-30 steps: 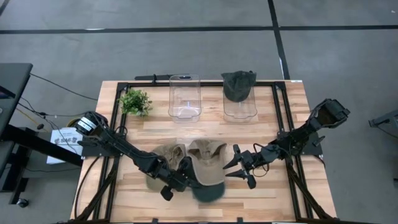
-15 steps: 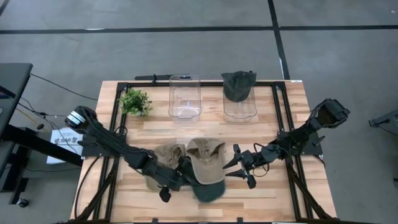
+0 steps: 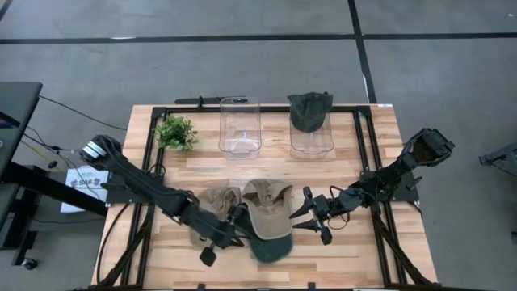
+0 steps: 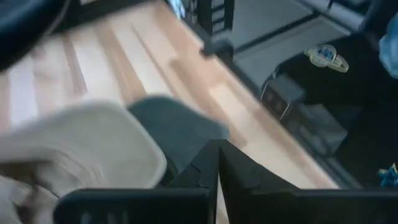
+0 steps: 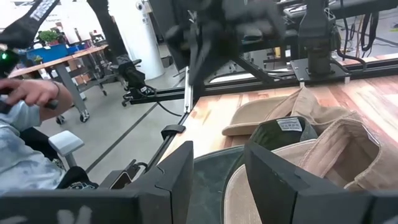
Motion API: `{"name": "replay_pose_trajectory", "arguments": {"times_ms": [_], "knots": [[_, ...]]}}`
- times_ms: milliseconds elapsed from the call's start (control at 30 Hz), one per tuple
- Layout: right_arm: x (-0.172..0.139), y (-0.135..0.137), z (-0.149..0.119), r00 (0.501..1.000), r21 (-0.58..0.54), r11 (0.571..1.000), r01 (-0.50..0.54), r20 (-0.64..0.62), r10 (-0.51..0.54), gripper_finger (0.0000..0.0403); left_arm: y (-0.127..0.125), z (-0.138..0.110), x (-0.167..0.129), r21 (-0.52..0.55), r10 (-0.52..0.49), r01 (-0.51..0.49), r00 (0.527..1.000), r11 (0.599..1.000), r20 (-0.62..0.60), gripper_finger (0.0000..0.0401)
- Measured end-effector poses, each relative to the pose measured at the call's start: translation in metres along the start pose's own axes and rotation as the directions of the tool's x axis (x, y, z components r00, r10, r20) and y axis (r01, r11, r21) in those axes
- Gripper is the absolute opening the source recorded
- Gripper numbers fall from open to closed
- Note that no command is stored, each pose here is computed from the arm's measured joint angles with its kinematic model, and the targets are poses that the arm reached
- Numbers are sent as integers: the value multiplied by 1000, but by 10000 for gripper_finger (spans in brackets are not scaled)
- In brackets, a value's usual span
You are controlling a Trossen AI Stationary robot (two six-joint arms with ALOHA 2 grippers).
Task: Pick & Place hat
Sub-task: Put the black cap into the right transparent bin
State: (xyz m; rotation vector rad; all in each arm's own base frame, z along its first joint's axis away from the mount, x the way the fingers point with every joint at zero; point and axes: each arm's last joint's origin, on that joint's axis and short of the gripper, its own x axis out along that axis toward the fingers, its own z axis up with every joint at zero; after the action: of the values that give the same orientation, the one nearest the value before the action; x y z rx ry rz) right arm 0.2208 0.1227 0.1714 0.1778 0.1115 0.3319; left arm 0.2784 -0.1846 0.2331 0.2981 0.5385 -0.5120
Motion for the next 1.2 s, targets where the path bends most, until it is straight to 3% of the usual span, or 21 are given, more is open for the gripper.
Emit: {"name": "replay_pose_trajectory", "arguments": {"times_ms": [133,333,533,733,900,1067,1200], "knots": [[0,0,0,1000,0,1000,0,0,0,134,-3,-18,25,3,-3,3,996,1000,-91,36],[0,0,0,1000,-3,1000,-1,0,1,134,-5,-39,48,69,74,-62,979,996,-188,89],[0,0,0,1000,-6,1000,-1,-1,1,134,-6,-50,59,135,155,-126,959,983,-236,127],[0,0,0,1000,-6,1000,-1,-1,1,134,-4,-54,63,142,182,-149,951,979,-250,140],[0,0,0,1000,-6,1000,-2,0,2,134,3,-58,65,110,196,-172,943,979,-270,116],[0,0,0,1000,-6,1000,-2,0,2,134,6,-54,61,97,185,-166,949,981,-256,19],[0,0,0,1000,-7,1000,-2,-1,2,134,12,-32,41,69,214,-205,964,976,-157,14]]}}
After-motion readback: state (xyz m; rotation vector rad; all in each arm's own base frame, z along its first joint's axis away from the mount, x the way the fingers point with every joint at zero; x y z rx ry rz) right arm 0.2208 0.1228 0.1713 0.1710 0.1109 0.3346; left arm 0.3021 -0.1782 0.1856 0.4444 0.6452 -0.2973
